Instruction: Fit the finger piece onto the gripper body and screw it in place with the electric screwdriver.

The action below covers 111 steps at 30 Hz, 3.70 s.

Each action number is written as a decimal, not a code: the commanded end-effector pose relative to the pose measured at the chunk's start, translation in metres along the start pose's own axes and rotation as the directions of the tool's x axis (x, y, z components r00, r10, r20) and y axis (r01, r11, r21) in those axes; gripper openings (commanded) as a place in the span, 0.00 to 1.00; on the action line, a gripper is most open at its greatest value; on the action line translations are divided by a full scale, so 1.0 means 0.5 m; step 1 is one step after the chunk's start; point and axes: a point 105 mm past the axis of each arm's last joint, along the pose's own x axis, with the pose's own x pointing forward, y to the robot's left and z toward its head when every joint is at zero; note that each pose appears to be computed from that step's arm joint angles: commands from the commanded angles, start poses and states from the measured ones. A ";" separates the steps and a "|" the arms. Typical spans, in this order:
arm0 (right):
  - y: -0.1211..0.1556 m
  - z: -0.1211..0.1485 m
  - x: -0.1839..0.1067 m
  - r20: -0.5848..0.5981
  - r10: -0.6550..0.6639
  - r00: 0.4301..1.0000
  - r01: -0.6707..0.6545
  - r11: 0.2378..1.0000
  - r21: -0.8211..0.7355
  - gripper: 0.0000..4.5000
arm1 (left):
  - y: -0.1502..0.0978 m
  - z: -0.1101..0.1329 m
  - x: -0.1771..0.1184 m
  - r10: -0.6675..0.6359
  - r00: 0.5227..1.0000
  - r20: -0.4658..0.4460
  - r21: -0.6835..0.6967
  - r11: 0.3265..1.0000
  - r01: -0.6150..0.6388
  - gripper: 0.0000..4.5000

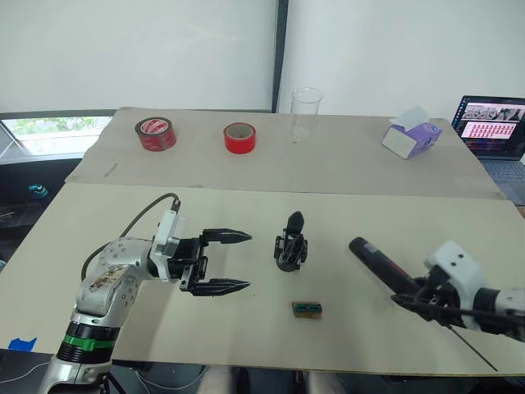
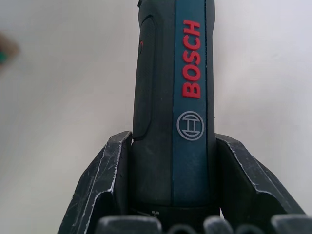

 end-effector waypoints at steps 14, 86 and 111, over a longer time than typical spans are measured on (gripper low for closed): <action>-0.003 0.021 0.035 0.053 0.081 0.995 -0.078 0.996 -0.050 0.99 | -0.009 0.009 0.011 -0.073 0.997 -0.033 0.024 0.997 0.074 1.00; 0.003 0.202 -0.161 0.559 0.209 0.802 -0.258 0.966 0.008 0.43 | -0.056 -0.073 -0.038 -0.007 0.982 -0.191 -0.026 1.000 0.002 1.00; 0.197 0.256 -0.106 0.746 0.519 0.418 -0.183 0.852 -0.490 0.43 | -0.069 -0.236 0.127 -0.026 0.946 -0.324 -0.047 0.999 0.012 1.00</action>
